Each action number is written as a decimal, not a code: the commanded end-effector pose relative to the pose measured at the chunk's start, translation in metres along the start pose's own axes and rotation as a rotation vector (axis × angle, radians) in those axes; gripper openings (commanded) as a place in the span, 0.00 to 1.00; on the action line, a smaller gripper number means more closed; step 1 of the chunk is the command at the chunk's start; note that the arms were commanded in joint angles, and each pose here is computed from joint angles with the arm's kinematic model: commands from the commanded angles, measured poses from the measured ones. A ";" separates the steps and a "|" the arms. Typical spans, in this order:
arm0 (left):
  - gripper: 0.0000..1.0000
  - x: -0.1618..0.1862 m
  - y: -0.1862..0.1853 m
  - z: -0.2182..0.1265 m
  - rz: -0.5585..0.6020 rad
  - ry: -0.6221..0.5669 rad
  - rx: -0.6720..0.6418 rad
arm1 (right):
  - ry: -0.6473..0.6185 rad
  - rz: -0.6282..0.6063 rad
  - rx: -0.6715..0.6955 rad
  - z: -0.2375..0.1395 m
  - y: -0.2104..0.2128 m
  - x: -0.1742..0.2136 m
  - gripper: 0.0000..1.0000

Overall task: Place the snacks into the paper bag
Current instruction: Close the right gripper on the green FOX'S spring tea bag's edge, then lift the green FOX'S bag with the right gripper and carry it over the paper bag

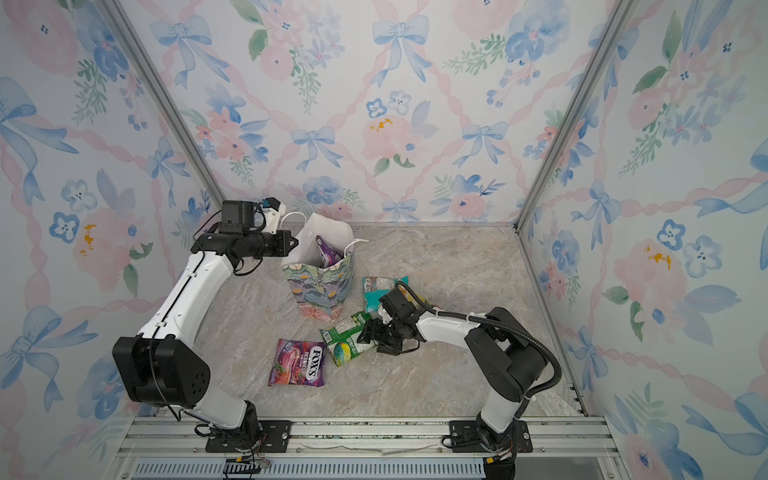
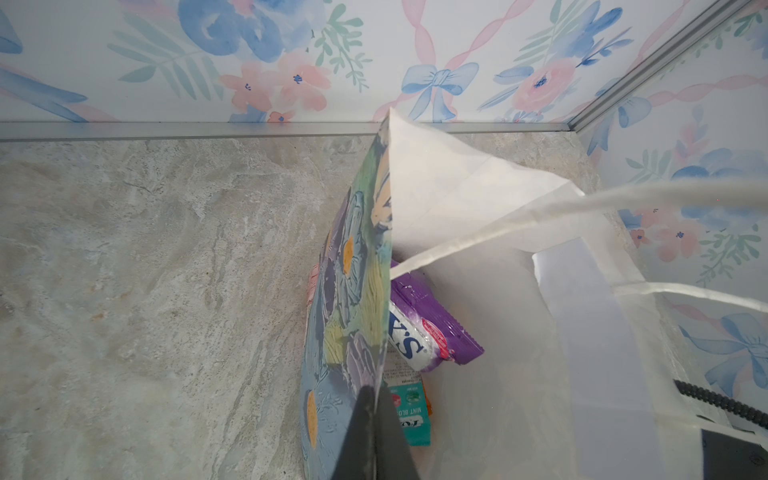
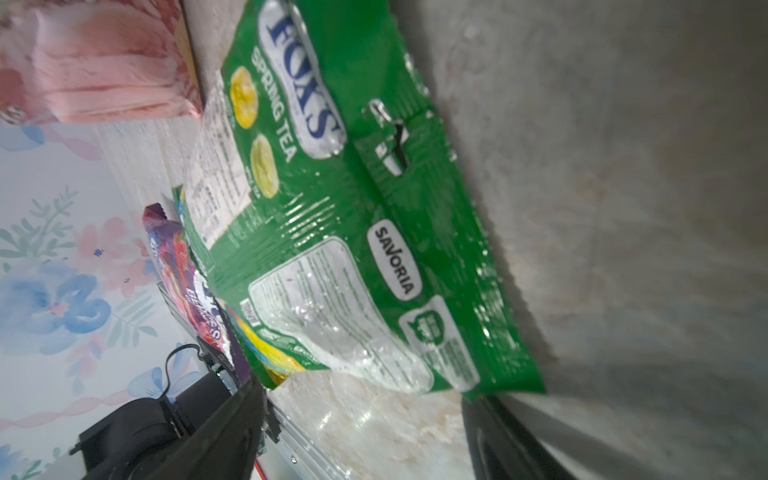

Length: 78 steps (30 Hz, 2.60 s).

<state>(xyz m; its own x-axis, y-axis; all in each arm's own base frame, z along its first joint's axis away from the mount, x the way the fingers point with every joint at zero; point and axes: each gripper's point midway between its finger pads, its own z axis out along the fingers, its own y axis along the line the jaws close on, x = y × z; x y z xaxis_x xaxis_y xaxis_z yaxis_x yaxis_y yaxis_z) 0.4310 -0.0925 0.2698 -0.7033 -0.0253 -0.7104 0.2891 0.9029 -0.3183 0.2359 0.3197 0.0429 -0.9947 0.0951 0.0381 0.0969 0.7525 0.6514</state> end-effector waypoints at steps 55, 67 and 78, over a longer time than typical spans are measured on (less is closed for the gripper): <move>0.00 0.008 -0.002 0.001 0.008 0.021 0.005 | -0.154 0.091 -0.223 0.025 0.042 -0.057 0.62; 0.00 0.007 -0.002 0.000 0.010 0.019 0.004 | -0.169 0.012 -0.238 0.013 0.055 -0.054 0.13; 0.00 0.008 -0.002 0.001 0.009 0.021 0.004 | -0.188 -0.124 -0.187 -0.029 0.071 -0.045 0.00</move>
<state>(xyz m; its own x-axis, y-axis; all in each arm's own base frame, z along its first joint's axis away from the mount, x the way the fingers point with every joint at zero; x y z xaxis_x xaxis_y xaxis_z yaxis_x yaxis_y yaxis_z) 0.4319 -0.0925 0.2707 -0.6992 -0.0255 -0.7144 0.2909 0.9028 -0.3169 0.2893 0.3479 0.0787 -0.9753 0.1937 -0.1066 0.0403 0.6299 0.7756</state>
